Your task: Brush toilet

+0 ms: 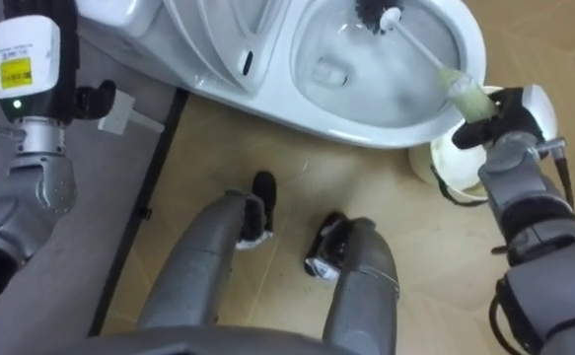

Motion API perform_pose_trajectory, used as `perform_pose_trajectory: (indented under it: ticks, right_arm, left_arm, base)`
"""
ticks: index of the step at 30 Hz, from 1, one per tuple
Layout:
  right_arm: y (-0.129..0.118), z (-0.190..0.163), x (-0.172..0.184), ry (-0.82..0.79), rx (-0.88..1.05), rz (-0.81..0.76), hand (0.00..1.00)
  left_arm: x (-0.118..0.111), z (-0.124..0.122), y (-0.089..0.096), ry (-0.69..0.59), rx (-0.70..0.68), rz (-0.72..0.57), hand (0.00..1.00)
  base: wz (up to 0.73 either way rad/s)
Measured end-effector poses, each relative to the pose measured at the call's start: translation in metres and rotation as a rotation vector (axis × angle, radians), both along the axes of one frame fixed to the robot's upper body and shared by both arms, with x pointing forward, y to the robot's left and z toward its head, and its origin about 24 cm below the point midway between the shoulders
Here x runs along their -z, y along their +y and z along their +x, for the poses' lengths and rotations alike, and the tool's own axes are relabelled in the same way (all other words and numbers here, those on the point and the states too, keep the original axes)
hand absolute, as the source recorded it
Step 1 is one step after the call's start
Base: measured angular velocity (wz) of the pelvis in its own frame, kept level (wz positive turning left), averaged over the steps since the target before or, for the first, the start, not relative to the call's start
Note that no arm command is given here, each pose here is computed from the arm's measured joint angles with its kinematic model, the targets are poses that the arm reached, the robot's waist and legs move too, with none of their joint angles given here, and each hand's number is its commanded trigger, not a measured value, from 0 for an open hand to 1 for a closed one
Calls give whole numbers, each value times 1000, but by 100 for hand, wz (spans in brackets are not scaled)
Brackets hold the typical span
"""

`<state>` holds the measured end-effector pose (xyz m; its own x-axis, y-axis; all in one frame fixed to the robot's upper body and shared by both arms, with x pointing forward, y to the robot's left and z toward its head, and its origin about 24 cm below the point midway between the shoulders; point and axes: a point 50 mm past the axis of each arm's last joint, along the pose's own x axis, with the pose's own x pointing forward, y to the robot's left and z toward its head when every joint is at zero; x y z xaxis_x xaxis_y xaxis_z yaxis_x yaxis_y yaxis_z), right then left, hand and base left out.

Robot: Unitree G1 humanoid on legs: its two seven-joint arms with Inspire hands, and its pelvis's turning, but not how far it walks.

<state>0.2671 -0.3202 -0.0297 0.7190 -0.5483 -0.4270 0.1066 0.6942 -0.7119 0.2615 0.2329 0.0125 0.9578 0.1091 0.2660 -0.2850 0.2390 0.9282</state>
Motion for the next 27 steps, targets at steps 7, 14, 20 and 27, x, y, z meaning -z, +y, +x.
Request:
perform_pose_trajectory:
  ticks: [7,14,20,27]
  right_arm:
    - [-21,-60,35,121,128,72,100]
    - [-16,-124,72,268,184,118,100]
    - [4,-185,98,375,215,179,100]
    - [15,-220,105,415,206,169,100]
  left_arm:
    - [37,-34,13,188,-66,-25,0]
    - [85,-100,22,421,-192,-95,0]
    - [106,-168,35,574,-358,-157,0]
    - [126,-216,42,751,-531,-250,0]
  base:
    - [8]
    - [-2]
    - [0]
    - [-2]
